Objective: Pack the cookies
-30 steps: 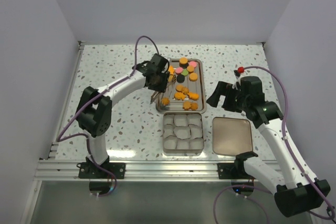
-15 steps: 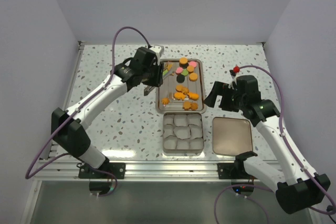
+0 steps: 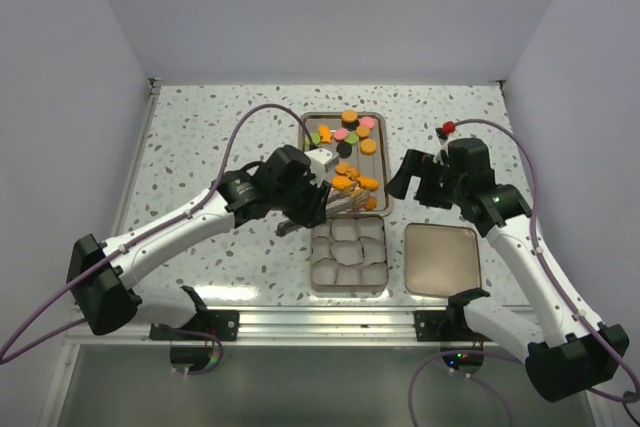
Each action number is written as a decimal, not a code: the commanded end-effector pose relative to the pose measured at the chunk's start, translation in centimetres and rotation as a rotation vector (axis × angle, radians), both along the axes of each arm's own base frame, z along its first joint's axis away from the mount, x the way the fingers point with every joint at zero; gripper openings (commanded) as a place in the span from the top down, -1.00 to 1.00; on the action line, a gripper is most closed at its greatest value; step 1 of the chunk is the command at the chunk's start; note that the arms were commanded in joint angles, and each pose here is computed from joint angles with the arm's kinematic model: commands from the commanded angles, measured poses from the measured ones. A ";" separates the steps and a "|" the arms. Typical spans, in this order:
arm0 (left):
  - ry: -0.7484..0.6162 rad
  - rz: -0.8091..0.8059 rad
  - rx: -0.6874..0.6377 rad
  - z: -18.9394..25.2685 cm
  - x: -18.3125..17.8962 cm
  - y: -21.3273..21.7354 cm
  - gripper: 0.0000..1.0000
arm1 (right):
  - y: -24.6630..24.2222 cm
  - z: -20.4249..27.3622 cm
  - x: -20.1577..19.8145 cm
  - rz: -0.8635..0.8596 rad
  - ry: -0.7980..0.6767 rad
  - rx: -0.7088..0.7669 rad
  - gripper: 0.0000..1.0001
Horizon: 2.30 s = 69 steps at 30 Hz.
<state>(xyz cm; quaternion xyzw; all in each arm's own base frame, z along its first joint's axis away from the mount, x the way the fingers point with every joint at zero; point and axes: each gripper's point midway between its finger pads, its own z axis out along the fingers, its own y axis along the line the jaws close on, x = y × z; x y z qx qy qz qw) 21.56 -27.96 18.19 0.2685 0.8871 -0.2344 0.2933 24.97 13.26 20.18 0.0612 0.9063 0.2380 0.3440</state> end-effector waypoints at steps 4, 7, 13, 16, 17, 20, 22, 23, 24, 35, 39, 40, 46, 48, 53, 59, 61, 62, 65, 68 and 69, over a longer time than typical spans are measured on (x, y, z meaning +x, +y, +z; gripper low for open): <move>-0.024 -0.112 -0.034 -0.2 -2.1 -2.1 0.54 | 0.0 4.3 1.4 -0.038 -0.104 0.034 -0.97; -0.015 -0.136 -0.013 -1.2 -2.6 -2.3 0.55 | -0.2 4.4 1.2 -0.049 -0.113 0.031 -0.97; 0.004 -0.168 -0.005 -2.6 -3.2 -3.3 0.55 | -0.5 3.4 0.4 -0.063 -0.086 0.032 -0.97; 0.015 -0.177 -0.002 -3.4 -3.3 -3.8 0.56 | -0.8 3.0 0.0 -0.074 -0.081 0.029 -0.97; 0.018 -0.178 0.004 -3.7 -3.2 -3.9 0.56 | -0.8 2.9 -0.2 -0.077 -0.075 0.028 -0.97; 0.019 -0.181 0.015 -4.1 -3.3 -4.2 0.52 | -1.1 2.7 -0.4 -0.085 -0.070 0.022 -0.97; 0.015 -0.183 0.014 -3.9 -3.4 -4.2 0.46 | -1.3 2.6 -0.5 -0.092 -0.069 0.017 -0.97; 0.013 -0.183 0.016 -3.9 -3.4 -4.1 0.43 | -1.3 2.6 -0.6 -0.092 -0.069 0.015 -0.97; 0.010 -0.183 0.016 -3.8 -3.5 -4.0 0.36 | -1.3 2.7 -0.7 -0.092 -0.073 0.015 -0.98; -0.008 -0.158 0.022 -2.6 -3.9 -2.7 0.12 | -1.4 2.2 -0.7 -0.097 -0.059 0.014 -0.97; -0.011 -0.153 0.021 -2.2 -4.1 -2.3 0.10 | -1.3 2.1 -0.6 -0.101 -0.057 0.022 -0.97; -0.011 -0.155 0.021 -2.2 -4.2 -2.2 0.10 | -1.2 2.0 -0.6 -0.101 -0.055 0.024 -0.97; -0.012 -0.159 0.023 -2.2 -4.1 -2.3 0.03 | -1.1 1.7 -0.7 -0.109 -0.047 0.042 -0.98; -0.013 -0.159 0.022 -2.2 -4.1 -2.3 -0.04 | -1.1 1.6 -0.8 -0.113 -0.045 0.043 -0.97; -0.016 -0.161 0.018 -2.1 -3.9 -2.7 -0.15 | -1.3 1.3 -1.1 -0.122 -0.042 0.044 -0.97; -0.052 -0.147 -0.015 0.1 -3.2 -3.2 -0.15 | -1.7 1.3 -1.7 -0.140 -0.044 0.046 -0.97; -0.077 -0.139 -0.032 1.6 -2.8 -3.4 -0.15 | -1.8 1.2 -1.9 -0.143 -0.042 0.043 -0.97; -0.087 -0.130 -0.037 2.2 -2.6 -3.4 -0.16 | -2.0 1.2 -2.0 -0.147 -0.043 0.039 -0.97; -0.131 -0.106 -0.050 4.2 -1.7 -3.6 -0.18 | -2.1 1.3 -2.2 -0.150 -0.047 0.039 -0.97; -0.160 -0.065 -0.031 5.2 -0.3 -3.3 -0.20 | -2.3 1.4 -2.4 -0.158 -0.046 0.036 -0.97; -0.166 -0.046 -0.021 5.3 0.2 -3.1 -0.20 | -2.3 1.3 -2.5 -0.156 -0.047 0.034 -0.97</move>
